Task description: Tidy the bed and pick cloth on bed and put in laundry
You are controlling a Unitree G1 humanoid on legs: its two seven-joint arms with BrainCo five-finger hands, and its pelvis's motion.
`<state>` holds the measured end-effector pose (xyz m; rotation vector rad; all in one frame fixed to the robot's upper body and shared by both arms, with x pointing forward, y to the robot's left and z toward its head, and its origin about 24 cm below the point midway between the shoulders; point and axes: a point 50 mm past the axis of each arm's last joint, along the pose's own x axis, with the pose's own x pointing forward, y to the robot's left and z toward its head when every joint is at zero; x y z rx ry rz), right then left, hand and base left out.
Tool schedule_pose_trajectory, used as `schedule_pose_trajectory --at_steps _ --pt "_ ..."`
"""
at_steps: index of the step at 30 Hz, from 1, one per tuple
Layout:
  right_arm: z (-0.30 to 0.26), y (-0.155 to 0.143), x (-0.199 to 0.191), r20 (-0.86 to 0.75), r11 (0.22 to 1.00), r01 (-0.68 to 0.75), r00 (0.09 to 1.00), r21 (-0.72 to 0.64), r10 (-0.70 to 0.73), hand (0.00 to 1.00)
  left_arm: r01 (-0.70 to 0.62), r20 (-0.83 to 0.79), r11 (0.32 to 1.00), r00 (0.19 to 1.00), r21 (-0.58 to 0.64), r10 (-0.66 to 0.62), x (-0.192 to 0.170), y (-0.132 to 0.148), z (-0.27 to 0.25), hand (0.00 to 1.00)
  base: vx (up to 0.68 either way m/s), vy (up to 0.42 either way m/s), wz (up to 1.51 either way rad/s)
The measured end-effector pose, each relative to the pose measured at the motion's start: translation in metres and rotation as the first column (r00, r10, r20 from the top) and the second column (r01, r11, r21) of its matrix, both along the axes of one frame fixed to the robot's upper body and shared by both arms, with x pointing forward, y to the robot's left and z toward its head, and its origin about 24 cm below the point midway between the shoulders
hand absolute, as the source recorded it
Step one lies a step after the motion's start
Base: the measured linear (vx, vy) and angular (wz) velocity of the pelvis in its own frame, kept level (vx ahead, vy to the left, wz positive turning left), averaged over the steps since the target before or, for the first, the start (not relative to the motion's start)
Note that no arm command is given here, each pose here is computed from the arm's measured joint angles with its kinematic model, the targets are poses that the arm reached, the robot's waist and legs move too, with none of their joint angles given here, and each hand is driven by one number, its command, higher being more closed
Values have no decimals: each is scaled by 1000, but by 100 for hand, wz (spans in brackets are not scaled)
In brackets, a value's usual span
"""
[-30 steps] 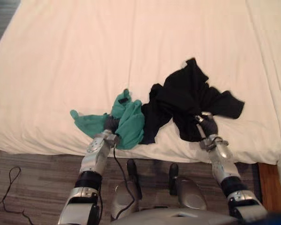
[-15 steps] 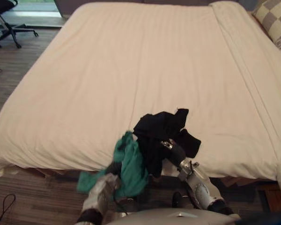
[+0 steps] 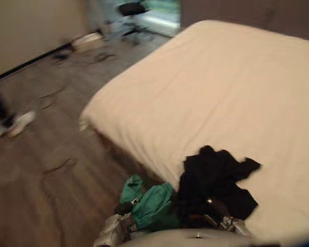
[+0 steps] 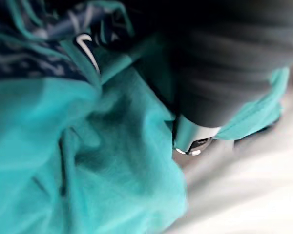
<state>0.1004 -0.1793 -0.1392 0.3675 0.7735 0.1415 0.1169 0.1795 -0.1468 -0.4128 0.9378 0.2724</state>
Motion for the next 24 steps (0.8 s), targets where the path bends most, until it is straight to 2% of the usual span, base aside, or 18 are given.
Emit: schedule_pose_trajectory --at_steps 2,4,5,10,16,22,24 --pt "-5 -15 -7 -58 997 6 998 -77 -11 100 -2 19 1000 1000 -4 2 1 -8 0 100 -46 111 250" --pt "-10 -19 -8 -108 992 14 994 -126 -28 100 -12 37 999 999 30 11 4 3 2 100 39 65 194" --pt "-14 -20 -12 -146 985 73 985 -155 -96 100 -7 39 999 999 46 5 4 7 2 100 191 11 92" --pt "-16 -37 -13 -212 958 156 955 -241 -209 100 66 -17 995 998 78 -65 -5 5 -3 100 95 128 62" --pt "-20 -44 -22 -282 931 259 901 -257 -329 100 160 -113 982 982 98 -149 -14 11 -10 100 -24 77 77" --pt "-20 -49 -29 -296 912 325 871 -251 -392 100 258 -176 962 955 92 -239 -17 15 -11 100 -11 97 39" --pt "-22 -47 -42 -329 915 324 859 -241 -391 100 285 -203 955 943 82 -264 -13 17 -11 100 -41 51 67"
